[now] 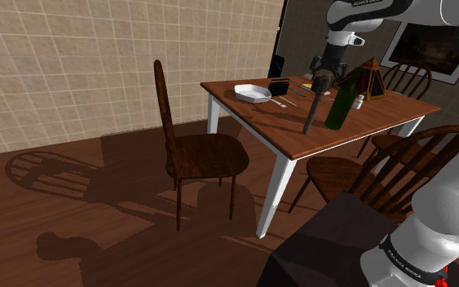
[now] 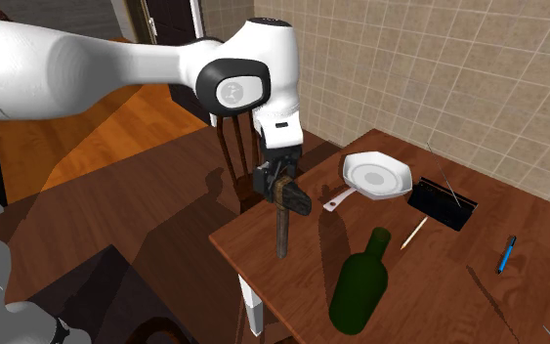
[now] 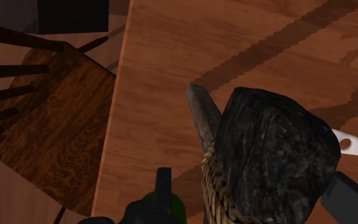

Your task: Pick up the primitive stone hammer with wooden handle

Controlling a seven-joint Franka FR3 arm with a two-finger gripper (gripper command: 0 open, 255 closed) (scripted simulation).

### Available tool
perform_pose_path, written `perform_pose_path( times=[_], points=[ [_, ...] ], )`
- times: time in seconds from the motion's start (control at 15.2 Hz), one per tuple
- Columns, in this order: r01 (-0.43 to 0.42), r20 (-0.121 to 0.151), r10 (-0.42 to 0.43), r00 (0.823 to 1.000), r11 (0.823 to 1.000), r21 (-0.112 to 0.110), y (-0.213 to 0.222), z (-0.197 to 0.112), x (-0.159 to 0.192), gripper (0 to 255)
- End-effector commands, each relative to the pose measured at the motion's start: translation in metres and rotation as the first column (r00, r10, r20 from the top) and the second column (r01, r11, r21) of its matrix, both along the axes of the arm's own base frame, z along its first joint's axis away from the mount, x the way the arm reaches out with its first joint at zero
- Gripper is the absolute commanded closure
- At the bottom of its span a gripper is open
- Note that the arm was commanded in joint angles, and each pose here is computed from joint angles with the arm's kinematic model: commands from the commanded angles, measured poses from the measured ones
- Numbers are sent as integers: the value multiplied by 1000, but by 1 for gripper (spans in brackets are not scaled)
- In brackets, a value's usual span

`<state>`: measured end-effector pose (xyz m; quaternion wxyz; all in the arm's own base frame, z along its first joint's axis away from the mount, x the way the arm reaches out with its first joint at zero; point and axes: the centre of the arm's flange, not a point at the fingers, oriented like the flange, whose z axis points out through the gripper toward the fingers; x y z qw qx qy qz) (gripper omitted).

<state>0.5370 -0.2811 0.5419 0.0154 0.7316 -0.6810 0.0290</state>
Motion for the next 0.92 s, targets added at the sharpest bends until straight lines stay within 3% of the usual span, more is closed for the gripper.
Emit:
perform_pose_path(
  times=[0.0, 0.07, 0.66, 0.86],
  points=[
    [0, 1, 0, 1000, 1000, 0, 0, -2, 0, 0],
    [0, 1, 0, 1000, 1000, 0, 0, -2, 0, 255],
    [0, 1, 0, 1000, 1000, 0, 0, -2, 0, 255],
    [0, 1, 0, 1000, 1000, 0, 0, 14, 0, 255]
  ],
)
